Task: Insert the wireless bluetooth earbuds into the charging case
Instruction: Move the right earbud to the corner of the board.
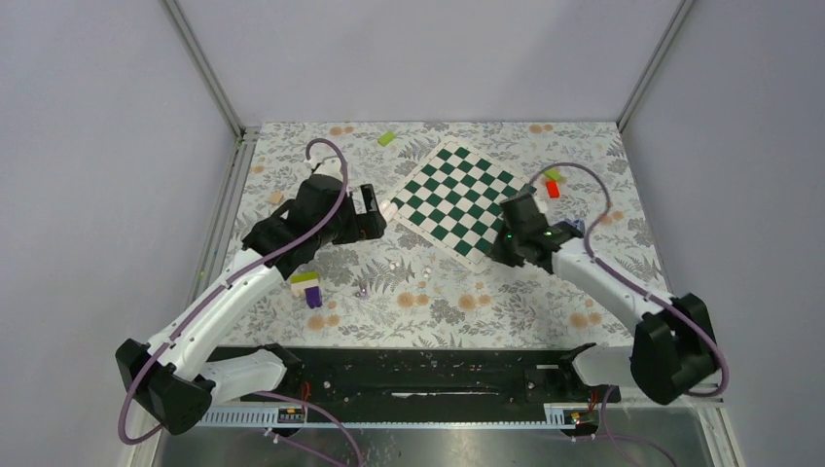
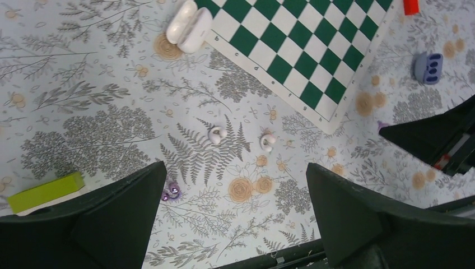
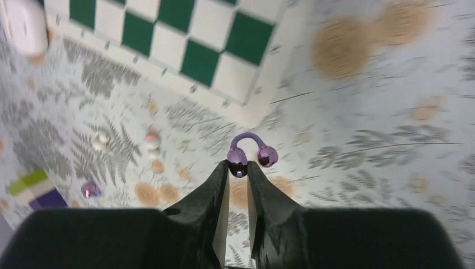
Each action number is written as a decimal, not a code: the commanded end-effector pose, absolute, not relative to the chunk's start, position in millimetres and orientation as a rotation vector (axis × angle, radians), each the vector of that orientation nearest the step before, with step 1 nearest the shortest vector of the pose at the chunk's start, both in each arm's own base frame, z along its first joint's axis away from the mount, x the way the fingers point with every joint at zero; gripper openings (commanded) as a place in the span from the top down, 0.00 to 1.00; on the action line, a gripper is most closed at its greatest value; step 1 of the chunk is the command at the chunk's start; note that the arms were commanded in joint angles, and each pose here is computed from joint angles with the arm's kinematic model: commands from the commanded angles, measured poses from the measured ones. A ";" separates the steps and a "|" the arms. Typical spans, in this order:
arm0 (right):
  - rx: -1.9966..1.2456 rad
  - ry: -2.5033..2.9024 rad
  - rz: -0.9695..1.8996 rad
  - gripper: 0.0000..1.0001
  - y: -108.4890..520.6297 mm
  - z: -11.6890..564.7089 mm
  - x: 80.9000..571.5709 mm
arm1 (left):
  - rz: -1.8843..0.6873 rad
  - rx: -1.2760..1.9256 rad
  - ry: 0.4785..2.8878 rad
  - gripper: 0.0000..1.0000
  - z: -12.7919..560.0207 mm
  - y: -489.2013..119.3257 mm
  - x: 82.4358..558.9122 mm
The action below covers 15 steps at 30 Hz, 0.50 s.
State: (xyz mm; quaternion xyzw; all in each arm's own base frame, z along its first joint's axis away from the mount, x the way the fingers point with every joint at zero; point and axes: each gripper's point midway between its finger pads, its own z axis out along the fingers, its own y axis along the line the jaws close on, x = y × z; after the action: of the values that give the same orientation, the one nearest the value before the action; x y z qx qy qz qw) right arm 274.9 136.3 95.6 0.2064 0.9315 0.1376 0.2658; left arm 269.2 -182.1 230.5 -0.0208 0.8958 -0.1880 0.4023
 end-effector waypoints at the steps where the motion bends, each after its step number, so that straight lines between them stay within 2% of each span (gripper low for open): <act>1: 0.423 2.571 0.343 0.82 191.9 95.2 271.9 | -0.483 -0.145 2.233 0.01 241.8 -166.4 272.2; 8: 0.182 2.698 0.344 0.79 259.3 61.0 253.9 | -0.478 -0.180 2.212 0.01 238.9 -151.9 264.5; 10: 0.139 2.726 0.339 0.74 269.2 52.0 247.4 | -0.466 -0.191 2.199 0.01 239.3 -147.2 262.9; 11: 0.123 2.737 0.338 0.64 272.2 48.4 244.9 | -0.468 -0.191 2.193 0.01 239.9 -146.4 262.0; 13: 0.110 2.744 0.339 0.37 274.9 45.7 243.7 | -0.479 -0.196 2.192 0.01 240.5 -146.6 261.0; 15: 0.098 2.736 0.315 0.25 271.8 49.1 245.5 | -0.491 -0.192 2.201 0.01 239.9 -148.4 260.7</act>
State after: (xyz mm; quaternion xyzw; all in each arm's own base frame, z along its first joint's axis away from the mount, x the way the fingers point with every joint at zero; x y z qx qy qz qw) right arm 233.5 264.2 32.0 0.0362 0.9793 0.1062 0.1683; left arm 257.3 -149.3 232.2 -0.0677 0.8889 -0.1869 0.4129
